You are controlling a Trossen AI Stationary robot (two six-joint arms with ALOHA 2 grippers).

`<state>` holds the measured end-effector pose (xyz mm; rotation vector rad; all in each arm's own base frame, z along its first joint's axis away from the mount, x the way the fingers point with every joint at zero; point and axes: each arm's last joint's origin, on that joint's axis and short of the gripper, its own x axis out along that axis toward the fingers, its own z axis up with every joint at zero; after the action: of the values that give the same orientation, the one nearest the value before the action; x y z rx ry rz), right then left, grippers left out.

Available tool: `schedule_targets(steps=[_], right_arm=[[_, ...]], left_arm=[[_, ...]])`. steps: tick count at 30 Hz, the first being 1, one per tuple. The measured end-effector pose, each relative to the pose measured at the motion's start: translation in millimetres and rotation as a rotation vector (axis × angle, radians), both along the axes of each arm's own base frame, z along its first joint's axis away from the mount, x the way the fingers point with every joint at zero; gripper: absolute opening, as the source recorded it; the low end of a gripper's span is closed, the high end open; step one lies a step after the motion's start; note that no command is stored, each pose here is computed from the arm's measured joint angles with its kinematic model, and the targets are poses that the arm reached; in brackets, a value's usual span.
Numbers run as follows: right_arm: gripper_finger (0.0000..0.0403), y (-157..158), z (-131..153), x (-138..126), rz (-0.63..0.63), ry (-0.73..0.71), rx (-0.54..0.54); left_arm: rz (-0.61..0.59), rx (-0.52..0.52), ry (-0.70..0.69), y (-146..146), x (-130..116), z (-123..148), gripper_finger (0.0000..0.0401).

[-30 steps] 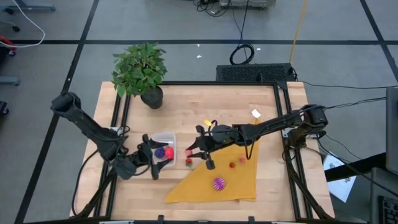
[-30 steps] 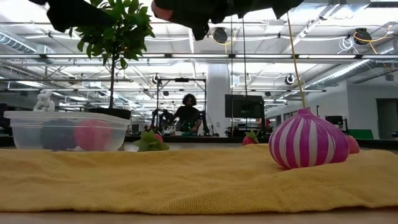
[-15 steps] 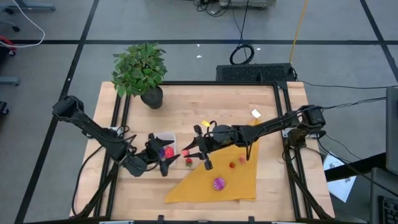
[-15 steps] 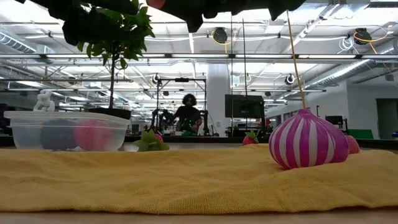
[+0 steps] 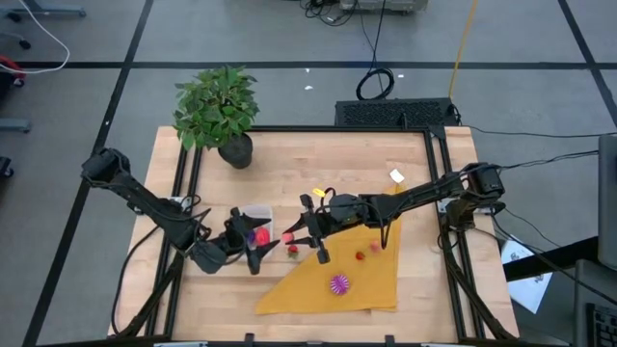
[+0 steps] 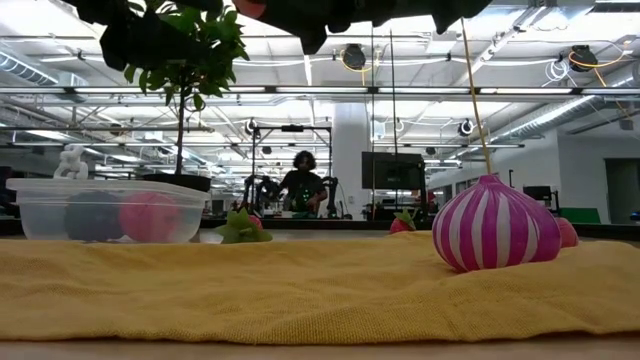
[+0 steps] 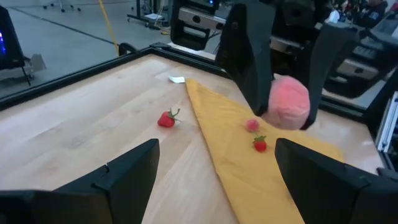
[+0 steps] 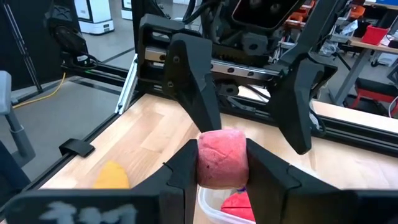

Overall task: Pick and placing Produce into tupperware
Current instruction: Put the top pink peach into the transparent bin

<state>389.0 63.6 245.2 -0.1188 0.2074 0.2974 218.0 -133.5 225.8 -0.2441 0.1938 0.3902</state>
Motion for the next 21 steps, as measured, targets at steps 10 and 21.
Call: schedule_targets(steps=[10,21], right_arm=[[0.0095,0.0,0.0,0.0,0.0,0.0,0.001],[0.0096,0.0,0.5,0.1,-0.002,-0.002,0.011]], left_arm=[[0.008,-0.076,-0.003,0.8,-0.6,-2.4,0.0326],[-0.19,-0.051,0.051,-4.6,1.6,-1.2,0.0326]])
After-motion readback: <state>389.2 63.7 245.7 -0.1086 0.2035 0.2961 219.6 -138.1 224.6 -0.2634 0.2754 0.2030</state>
